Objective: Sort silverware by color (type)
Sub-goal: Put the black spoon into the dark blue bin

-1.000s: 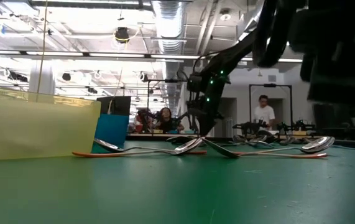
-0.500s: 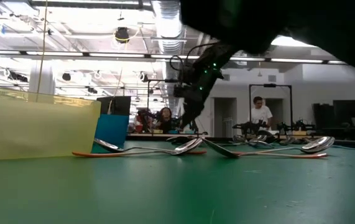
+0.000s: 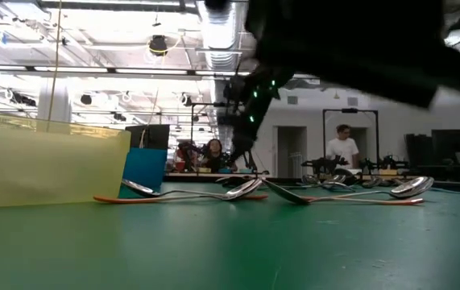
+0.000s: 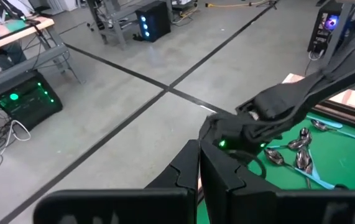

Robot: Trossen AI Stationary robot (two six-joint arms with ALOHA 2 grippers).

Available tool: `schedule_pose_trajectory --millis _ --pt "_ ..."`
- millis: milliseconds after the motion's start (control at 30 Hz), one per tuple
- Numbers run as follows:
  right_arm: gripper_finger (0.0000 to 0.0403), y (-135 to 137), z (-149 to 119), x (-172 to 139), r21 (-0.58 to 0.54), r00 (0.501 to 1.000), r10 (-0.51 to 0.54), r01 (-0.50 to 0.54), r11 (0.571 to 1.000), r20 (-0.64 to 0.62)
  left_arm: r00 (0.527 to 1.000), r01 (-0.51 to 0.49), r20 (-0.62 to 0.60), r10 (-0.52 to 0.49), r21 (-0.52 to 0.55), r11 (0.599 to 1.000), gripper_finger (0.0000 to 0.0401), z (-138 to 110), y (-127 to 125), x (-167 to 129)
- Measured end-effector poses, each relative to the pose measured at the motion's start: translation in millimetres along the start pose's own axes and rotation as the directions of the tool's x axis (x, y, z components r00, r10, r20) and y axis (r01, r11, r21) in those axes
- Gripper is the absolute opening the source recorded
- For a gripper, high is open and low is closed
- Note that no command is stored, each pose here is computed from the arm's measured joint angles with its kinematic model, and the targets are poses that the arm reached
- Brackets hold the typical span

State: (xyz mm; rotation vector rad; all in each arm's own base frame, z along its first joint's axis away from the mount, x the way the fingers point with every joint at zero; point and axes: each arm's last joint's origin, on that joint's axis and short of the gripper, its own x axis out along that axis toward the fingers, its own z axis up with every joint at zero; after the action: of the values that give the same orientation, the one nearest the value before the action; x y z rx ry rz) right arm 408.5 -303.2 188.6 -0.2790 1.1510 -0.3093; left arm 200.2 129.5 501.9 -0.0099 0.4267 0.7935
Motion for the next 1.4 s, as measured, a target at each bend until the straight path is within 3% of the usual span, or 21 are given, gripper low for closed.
schedule_pose_trajectory --millis 100,433,533,633,733,800,833,933,967,1033,1167,1267,1400 --pt "0.0000 2.0 -12.5 18.8 -0.026 0.996 -0.001 -0.002 1.000 -0.093 1.000 0.000 -0.002 0.000 0.001 1.000 0.0000 -0.2 0.0 0.1" --pt "0.0000 2.8 -28.9 13.5 0.184 0.973 0.105 -0.067 0.981 -0.206 1.000 0.004 -0.008 -0.004 0.010 1.000 0.0000 -0.8 -0.1 -0.1" --pt "0.0000 -0.4 -31.4 13.9 0.186 0.974 0.123 -0.087 0.979 -0.193 1.000 0.006 -0.024 -0.006 0.026 1.000 0.0000 -2.3 -0.3 0.0" --pt "0.0000 -7.7 -32.9 11.3 0.138 0.973 0.192 -0.174 0.975 -0.129 1.000 0.007 -0.024 -0.006 0.033 0.999 0.0000 -2.4 -0.2 -0.1" --pt "0.0000 -31.8 -29.1 -0.1 0.198 0.984 0.173 -0.165 0.966 -0.028 1.000 0.007 -0.021 -0.006 0.044 0.999 0.0000 -2.1 -0.2 0.0" --pt "0.0000 -51.3 -30.8 -10.9 0.327 0.979 0.193 -0.203 0.923 0.064 1.000 0.006 -0.018 -0.005 0.043 0.999 0.0000 -1.8 -0.2 0.0" --pt "0.0000 -59.5 -32.9 -15.5 0.419 0.969 0.221 -0.249 0.873 0.115 1.000 0.006 -0.018 -0.005 0.043 0.999 0.0000 -1.8 -0.2 -0.1" --pt "0.0000 -70.1 -37.3 -21.7 0.667 0.903 0.335 -0.426 0.611 0.270 1.000 0.007 -0.024 -0.006 0.044 0.999 0.0000 -2.4 -0.2 0.0" --pt "0.0000 -68.0 -36.3 -21.1 0.698 0.886 0.360 -0.454 0.553 0.292 1.000 0.007 -0.027 -0.006 0.045 0.999 0.0000 -2.7 -0.3 0.0" --pt "0.0000 -55.9 -29.2 -18.6 0.735 0.894 0.366 -0.427 0.527 0.258 0.999 0.008 -0.038 -0.007 0.049 0.999 0.0000 -3.8 -0.3 -0.2" --pt "0.0000 -31.4 -17.9 -9.8 0.744 0.912 0.361 -0.376 0.552 0.193 0.997 0.011 -0.075 -0.006 0.065 0.998 0.0000 -7.5 -0.3 -0.4" --pt "0.0000 -29.9 -23.3 -4.1 0.761 0.941 0.308 -0.303 0.574 0.142 0.995 0.010 -0.095 -0.003 0.075 0.997 0.0000 -9.8 0.3 -2.6" --pt "0.0000 -37.9 -48.6 -5.4 0.787 0.931 0.325 -0.326 0.524 0.169 0.996 0.010 -0.087 -0.003 0.080 0.997 0.0000 -9.6 2.4 -6.9"
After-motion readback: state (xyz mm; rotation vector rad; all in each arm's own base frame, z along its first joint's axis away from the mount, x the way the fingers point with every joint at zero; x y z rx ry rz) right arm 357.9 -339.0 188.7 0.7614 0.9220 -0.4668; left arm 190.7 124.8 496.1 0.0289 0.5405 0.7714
